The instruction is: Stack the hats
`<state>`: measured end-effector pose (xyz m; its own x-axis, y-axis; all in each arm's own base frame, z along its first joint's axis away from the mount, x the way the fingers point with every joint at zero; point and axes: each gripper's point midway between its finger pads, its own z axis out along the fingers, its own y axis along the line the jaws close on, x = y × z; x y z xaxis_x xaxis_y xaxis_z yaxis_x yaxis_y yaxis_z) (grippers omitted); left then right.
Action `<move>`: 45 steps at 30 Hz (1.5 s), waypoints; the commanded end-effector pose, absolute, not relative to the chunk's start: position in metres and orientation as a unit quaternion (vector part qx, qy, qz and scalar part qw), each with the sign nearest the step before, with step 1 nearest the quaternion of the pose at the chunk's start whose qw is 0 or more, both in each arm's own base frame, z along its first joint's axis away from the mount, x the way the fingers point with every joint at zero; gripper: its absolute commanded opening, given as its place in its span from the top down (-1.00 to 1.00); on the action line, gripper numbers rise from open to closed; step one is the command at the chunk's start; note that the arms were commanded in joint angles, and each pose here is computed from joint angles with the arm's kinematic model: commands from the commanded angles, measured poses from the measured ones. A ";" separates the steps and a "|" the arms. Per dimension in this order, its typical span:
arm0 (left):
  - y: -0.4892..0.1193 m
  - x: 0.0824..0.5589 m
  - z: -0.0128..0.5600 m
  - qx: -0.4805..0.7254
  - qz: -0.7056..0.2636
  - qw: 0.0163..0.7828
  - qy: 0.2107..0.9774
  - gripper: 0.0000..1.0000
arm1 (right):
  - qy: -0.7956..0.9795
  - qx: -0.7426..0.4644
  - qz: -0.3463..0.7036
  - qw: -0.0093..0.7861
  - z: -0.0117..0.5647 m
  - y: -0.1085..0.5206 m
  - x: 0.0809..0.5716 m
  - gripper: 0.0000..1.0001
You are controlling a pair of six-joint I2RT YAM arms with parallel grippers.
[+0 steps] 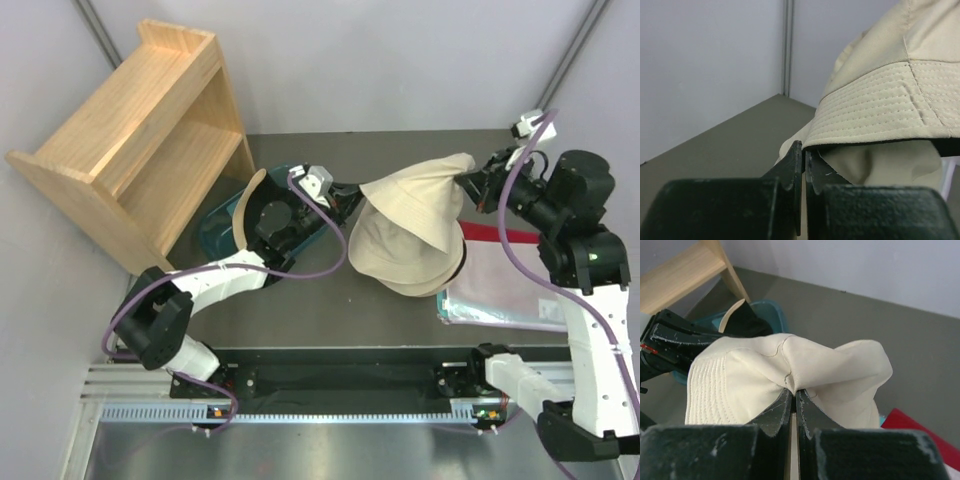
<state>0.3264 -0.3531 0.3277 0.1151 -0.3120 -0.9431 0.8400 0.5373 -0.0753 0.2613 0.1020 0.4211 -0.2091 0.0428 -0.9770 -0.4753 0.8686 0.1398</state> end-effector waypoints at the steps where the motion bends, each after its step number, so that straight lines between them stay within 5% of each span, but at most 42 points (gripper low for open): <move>1: -0.315 0.346 0.312 0.189 -0.350 0.730 0.555 1.00 | 0.710 -0.145 0.211 0.656 0.440 0.107 0.259 1.00; 13: -0.293 0.331 0.258 0.133 -0.366 0.684 0.617 1.00 | 0.756 -0.188 0.182 0.600 0.390 0.153 0.255 1.00; 17: -0.266 0.324 0.235 0.071 -0.339 0.647 0.680 0.36 | 0.774 -0.197 0.163 0.580 0.370 0.161 0.255 1.00; 19: -0.246 0.323 0.225 0.010 -0.322 0.628 0.708 -0.12 | 0.777 -0.202 0.158 0.574 0.364 0.163 0.253 1.00; 21: -0.227 0.310 0.209 -0.043 -0.314 0.590 0.743 -0.36 | 0.779 -0.209 0.158 0.569 0.360 0.165 0.250 1.00; 35: -0.253 0.264 0.285 -0.107 -0.555 0.527 0.634 -0.77 | 0.809 -0.231 0.148 0.520 0.314 0.175 0.239 1.00; 45: -0.299 0.271 0.271 -0.079 -0.622 0.458 0.631 -0.70 | 0.809 -0.222 0.146 0.524 0.316 0.167 0.232 1.00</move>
